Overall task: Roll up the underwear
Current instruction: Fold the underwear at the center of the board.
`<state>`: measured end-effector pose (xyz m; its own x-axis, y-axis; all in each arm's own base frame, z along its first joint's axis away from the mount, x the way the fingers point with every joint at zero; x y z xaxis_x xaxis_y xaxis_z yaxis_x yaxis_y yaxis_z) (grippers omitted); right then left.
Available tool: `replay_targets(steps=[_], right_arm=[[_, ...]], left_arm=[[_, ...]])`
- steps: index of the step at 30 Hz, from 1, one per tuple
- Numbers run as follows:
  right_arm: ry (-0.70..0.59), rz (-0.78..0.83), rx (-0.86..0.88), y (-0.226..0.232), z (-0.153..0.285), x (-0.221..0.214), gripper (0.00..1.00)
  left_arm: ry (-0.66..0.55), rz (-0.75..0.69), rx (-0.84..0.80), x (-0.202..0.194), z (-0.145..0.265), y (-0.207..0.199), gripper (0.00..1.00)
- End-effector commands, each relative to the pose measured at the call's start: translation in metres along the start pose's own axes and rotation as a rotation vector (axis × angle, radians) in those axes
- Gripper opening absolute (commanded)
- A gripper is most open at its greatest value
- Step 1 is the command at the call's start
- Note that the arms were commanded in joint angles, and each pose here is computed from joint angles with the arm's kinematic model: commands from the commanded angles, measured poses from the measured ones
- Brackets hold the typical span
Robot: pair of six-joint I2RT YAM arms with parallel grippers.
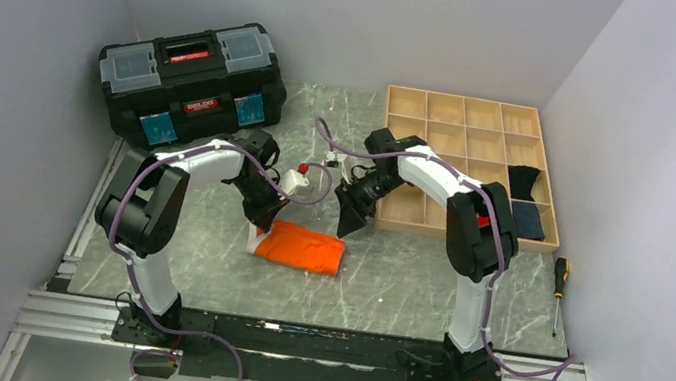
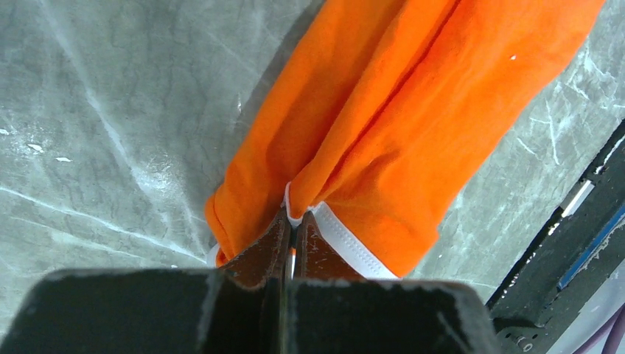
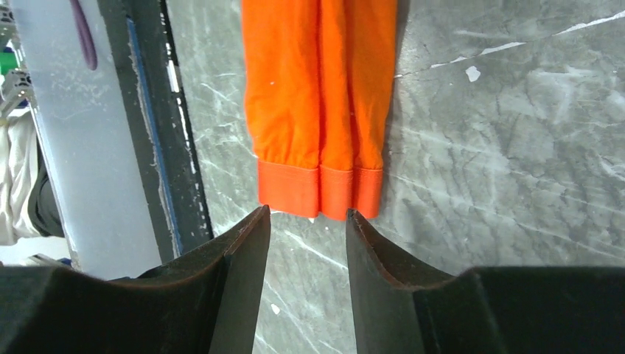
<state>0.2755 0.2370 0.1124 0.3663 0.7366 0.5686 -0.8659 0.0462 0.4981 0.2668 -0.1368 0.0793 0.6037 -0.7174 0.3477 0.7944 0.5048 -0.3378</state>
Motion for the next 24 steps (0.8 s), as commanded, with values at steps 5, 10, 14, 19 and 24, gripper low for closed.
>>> replay_targets(steps=[5, 10, 14, 19, 24], right_arm=[[-0.164, 0.054, 0.123, 0.030, 0.013, 0.015, 0.38], [-0.211, 0.025, 0.226, 0.033, 0.003, 0.011, 0.37], [-0.222, -0.016, 0.282, 0.030, -0.006, 0.008, 0.37], [-0.204, -0.043, 0.302, 0.027, -0.016, 0.003, 0.37], [-0.174, -0.063, 0.285, 0.023, -0.025, -0.001, 0.37]], left_arm=[[-0.056, 0.058, 0.011, 0.002, 0.001, 0.002, 0.00], [-0.074, 0.086, -0.006, 0.000, 0.003, 0.002, 0.00], [-0.079, 0.101, -0.011, 0.000, 0.003, 0.003, 0.00], [-0.066, 0.118, -0.013, -0.001, 0.003, 0.005, 0.00], [-0.060, 0.131, -0.016, 0.000, 0.002, 0.005, 0.00]])
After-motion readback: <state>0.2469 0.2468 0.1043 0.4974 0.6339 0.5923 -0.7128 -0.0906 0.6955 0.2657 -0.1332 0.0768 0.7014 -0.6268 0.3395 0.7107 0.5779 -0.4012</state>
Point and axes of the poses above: each gripper's point midway between its finger pads, its own z axis back along the fingers, its own y axis along the line the jaws close on, x = y × z, the point moved 6 cm from there along z, back along the fingers, and after that the axes turned 10 degrees about z, right-handed, at the moved point
